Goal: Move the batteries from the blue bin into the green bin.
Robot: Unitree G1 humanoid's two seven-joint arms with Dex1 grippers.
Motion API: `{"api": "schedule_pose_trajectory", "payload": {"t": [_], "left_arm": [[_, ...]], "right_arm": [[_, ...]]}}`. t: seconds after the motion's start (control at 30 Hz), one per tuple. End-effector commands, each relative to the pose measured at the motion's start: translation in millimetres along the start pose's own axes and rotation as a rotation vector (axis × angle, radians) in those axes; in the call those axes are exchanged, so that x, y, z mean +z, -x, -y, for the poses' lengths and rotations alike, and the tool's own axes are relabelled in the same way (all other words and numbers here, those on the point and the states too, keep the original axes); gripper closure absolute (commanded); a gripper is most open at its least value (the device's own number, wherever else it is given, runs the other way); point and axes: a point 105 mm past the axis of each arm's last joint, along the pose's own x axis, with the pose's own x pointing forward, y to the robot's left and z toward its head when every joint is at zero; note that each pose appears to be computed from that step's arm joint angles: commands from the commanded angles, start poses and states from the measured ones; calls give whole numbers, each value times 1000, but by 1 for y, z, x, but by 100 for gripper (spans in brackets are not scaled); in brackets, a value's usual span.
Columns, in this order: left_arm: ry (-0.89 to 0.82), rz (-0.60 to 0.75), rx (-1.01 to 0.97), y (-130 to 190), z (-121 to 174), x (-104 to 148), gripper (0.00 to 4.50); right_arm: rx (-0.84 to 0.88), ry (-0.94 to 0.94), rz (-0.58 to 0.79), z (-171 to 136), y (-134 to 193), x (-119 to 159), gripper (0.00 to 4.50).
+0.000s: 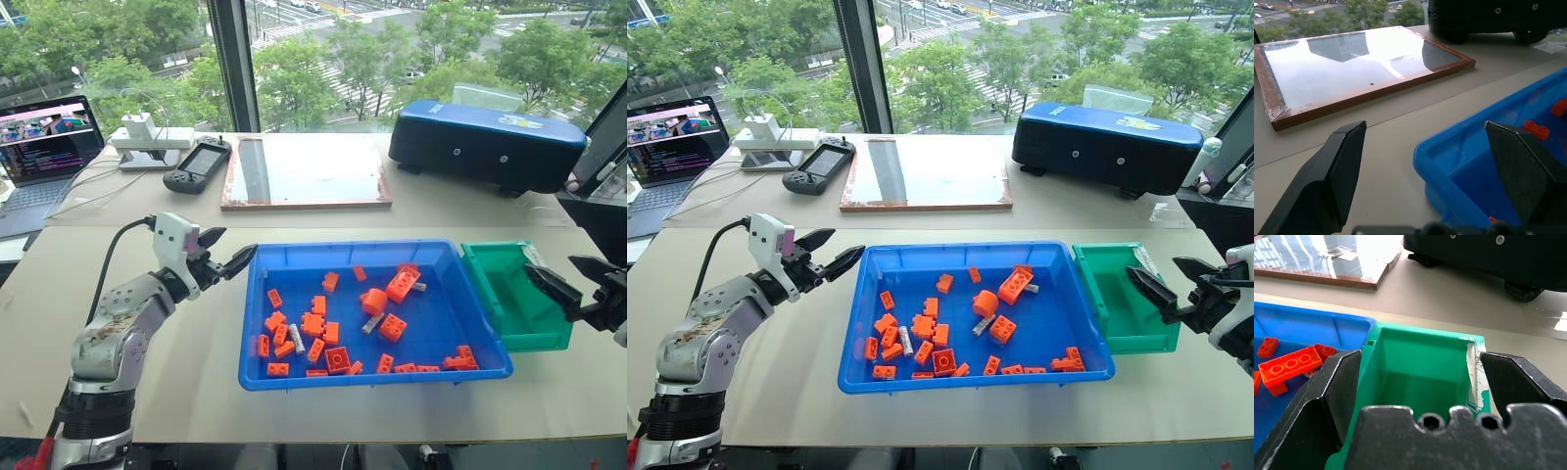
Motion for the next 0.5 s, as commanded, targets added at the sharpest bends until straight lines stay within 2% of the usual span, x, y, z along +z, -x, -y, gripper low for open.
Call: {"api": "schedule_pose_trajectory", "payload": {"t": [0.03, 0.17, 0.3, 0.37, 0.5], "left_arm": [[-36, 24, -85, -2, -1, 18, 32], [-66, 25, -361, -1, 10, 51, 32], [-173, -179, -737, 19, 39, 43, 32], [-216, -248, -801, 23, 39, 40, 32], [-235, -275, -876, 18, 45, 51, 32]], "right_arm": [[1, 77, 50, -3, 4, 22, 0], [135, 190, -21, -29, -6, 37, 0], [333, 353, -222, -67, -10, 27, 0], [382, 384, -252, -78, -12, 26, 0], [474, 381, -241, -104, -17, 38, 0]]}}
